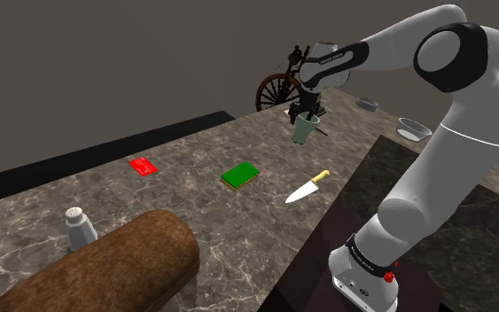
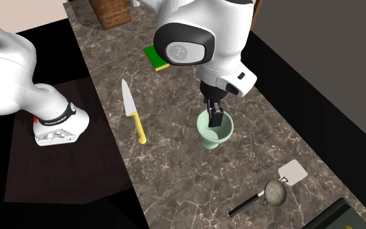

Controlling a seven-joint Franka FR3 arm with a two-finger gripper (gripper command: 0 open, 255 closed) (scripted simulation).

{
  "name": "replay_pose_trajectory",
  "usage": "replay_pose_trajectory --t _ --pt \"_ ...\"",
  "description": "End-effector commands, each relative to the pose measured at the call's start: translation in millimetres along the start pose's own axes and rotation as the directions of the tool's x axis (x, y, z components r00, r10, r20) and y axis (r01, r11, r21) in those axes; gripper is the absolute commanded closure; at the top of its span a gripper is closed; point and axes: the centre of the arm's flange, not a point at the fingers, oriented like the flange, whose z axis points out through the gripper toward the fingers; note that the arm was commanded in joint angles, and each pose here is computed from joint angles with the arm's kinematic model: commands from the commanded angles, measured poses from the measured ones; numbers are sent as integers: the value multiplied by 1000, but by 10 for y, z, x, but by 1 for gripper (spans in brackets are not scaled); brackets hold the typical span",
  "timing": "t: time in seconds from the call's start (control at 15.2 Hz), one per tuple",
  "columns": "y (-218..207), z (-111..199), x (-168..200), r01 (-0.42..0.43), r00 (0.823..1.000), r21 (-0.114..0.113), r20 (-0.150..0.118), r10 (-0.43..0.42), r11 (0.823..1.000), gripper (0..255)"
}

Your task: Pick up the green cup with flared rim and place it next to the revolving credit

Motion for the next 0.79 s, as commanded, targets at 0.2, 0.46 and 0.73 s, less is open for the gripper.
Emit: replay_pose_trajectory --t 0.2,0.46,0.73 --pt "0 0 0 0 1000 0 0 0 1000 255" --pt "-1 0 0 0 1000 0 0 0 1000 255" --pt "0 1 1 0 1000 0 0 0 1000 255"
